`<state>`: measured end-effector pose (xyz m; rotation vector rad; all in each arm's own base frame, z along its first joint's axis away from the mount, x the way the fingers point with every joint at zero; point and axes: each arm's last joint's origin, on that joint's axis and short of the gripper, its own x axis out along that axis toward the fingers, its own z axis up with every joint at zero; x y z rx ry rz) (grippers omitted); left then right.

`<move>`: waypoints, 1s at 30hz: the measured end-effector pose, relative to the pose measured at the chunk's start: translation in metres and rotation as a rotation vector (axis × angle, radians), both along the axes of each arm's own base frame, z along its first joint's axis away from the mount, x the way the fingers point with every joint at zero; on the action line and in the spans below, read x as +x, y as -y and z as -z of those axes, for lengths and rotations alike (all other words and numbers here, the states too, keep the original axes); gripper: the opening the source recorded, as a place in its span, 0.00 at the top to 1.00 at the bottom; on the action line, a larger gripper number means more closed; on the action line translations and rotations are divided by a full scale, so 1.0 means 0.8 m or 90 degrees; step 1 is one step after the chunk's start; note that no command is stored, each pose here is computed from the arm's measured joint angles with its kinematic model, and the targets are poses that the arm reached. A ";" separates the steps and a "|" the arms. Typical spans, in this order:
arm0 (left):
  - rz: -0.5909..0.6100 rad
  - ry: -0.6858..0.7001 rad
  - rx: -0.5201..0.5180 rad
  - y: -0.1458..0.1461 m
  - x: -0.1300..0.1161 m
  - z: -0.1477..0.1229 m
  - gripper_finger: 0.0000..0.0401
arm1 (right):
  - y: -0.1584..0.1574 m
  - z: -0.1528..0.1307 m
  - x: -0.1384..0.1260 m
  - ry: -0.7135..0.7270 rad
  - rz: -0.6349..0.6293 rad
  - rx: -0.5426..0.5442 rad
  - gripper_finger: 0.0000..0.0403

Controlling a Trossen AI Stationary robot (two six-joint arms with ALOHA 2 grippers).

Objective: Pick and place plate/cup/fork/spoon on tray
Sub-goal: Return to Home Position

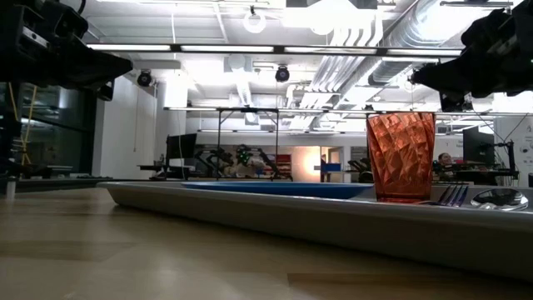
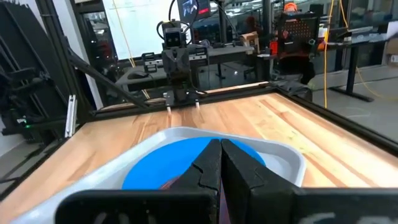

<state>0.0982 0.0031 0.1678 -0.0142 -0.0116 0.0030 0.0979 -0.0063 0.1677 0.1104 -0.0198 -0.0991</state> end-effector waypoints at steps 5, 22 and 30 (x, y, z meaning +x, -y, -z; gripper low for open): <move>0.000 0.000 0.000 0.000 0.000 0.000 1.00 | 0.000 0.000 0.000 0.004 0.000 0.040 1.00; 0.000 0.000 0.000 0.000 0.000 0.000 1.00 | 0.000 0.000 0.000 0.004 0.000 0.045 1.00; 0.000 0.000 0.000 0.000 0.000 0.000 1.00 | 0.000 0.000 0.000 0.004 0.000 0.045 1.00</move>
